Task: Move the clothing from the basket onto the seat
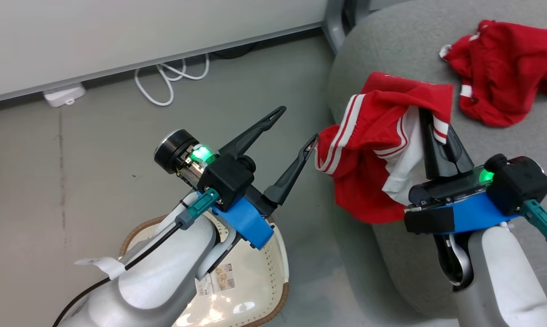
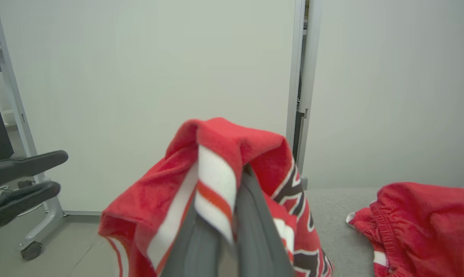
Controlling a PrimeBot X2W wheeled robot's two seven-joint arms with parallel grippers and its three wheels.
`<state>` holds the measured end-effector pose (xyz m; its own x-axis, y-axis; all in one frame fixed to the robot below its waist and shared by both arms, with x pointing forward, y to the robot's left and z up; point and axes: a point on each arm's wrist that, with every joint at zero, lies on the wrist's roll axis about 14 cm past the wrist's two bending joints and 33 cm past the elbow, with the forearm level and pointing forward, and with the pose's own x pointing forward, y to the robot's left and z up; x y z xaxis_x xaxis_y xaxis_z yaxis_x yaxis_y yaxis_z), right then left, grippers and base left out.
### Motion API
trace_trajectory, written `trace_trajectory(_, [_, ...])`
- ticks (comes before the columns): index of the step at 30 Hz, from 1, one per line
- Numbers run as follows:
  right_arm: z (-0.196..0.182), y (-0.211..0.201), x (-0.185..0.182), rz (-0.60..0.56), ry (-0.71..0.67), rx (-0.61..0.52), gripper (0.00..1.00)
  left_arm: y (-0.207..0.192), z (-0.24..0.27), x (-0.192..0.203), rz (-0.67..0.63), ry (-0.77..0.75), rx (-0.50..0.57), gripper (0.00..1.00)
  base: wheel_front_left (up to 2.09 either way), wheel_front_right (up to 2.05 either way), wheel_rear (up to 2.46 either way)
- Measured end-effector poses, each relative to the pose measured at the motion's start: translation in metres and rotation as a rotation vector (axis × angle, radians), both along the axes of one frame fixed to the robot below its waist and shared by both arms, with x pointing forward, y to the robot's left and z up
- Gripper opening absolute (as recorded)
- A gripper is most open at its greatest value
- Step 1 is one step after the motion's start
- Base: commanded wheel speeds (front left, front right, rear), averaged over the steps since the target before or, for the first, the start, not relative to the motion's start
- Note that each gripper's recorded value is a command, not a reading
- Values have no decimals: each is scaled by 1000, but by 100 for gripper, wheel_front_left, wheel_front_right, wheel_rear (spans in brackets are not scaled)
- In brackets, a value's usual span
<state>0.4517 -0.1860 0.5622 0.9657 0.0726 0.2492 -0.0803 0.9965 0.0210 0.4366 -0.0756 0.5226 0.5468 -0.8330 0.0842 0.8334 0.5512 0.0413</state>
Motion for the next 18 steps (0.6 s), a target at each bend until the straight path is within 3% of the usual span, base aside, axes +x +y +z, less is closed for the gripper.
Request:
trace_trajectory(11, [-10,-51,-30,-148,37,-1,0,-43,-10,-13,-135,20,-17,100,0,0,0])
trace_trajectory(18, [-12,-60,-40,-178,47,-2,0,-53,-9,-17,-164,18,-19,100,0,0,0])
